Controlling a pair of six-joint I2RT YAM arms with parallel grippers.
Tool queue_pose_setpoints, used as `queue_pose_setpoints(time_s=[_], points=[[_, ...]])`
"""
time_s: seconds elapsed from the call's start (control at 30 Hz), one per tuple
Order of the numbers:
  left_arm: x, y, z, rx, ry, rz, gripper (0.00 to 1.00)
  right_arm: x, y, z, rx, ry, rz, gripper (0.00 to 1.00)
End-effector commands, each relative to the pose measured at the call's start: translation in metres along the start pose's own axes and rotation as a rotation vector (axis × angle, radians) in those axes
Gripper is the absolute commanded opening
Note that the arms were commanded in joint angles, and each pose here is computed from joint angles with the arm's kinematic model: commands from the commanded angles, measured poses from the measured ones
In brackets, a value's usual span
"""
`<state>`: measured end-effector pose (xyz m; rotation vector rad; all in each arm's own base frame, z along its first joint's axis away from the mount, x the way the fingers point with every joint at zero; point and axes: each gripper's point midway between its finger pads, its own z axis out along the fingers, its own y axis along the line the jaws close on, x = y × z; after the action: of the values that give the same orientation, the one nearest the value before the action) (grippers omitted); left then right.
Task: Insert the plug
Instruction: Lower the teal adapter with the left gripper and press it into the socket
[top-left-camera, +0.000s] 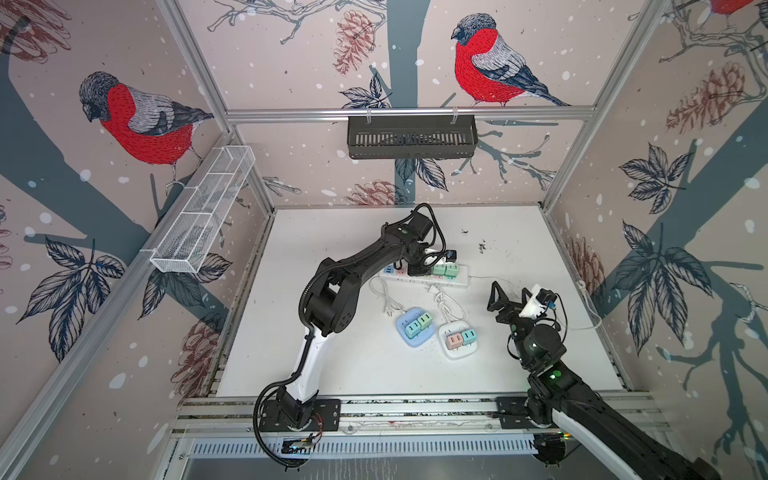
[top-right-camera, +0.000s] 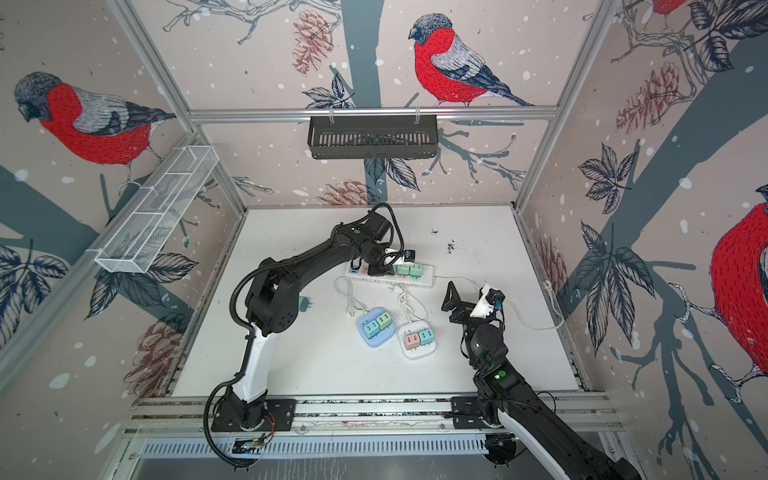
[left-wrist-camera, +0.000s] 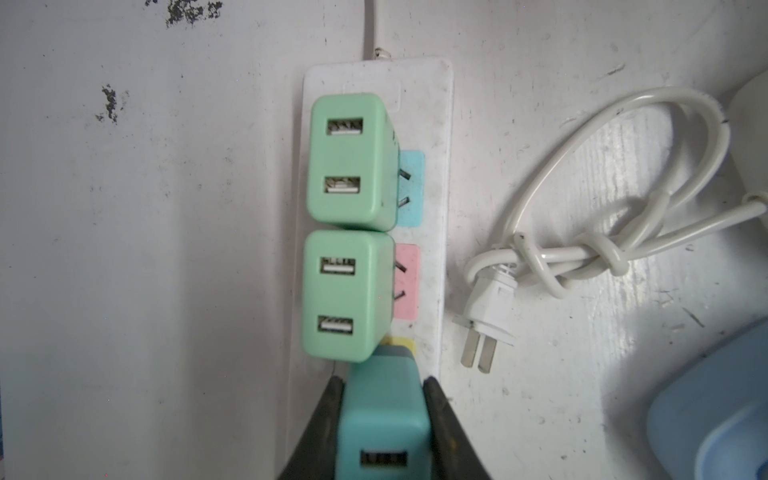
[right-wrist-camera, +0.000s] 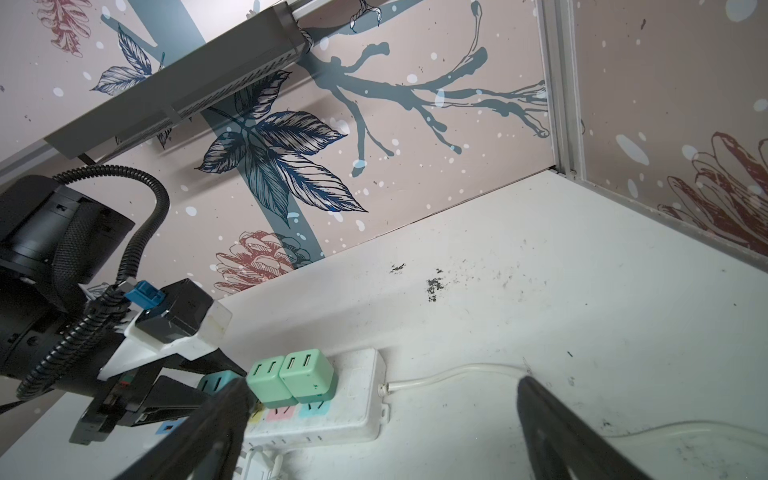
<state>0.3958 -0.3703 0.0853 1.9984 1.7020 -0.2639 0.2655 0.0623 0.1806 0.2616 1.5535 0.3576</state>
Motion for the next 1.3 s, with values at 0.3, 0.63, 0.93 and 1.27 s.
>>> queue_pose_setpoints(time_s=[0.3,0.63,0.93,1.27], points=[[0.022,-0.01,0.02,0.048,0.082,-0.004,0.0,-0.004,0.002,0.003,0.006,-0.004,0.006,1.0],[0.033,-0.01,0.031,0.155,0.063,-0.091,0.0,-0.003,0.001,0.004,0.011,0.002,0.009,1.0],[0.058,-0.006,0.049,0.256,0.152,-0.183,0.0,-0.002,0.001,0.004,0.014,0.008,0.007,1.0],[0.059,0.0,0.059,0.049,0.2,-0.133,0.96,-0.001,0.001,0.006,0.016,0.018,0.002,1.0]])
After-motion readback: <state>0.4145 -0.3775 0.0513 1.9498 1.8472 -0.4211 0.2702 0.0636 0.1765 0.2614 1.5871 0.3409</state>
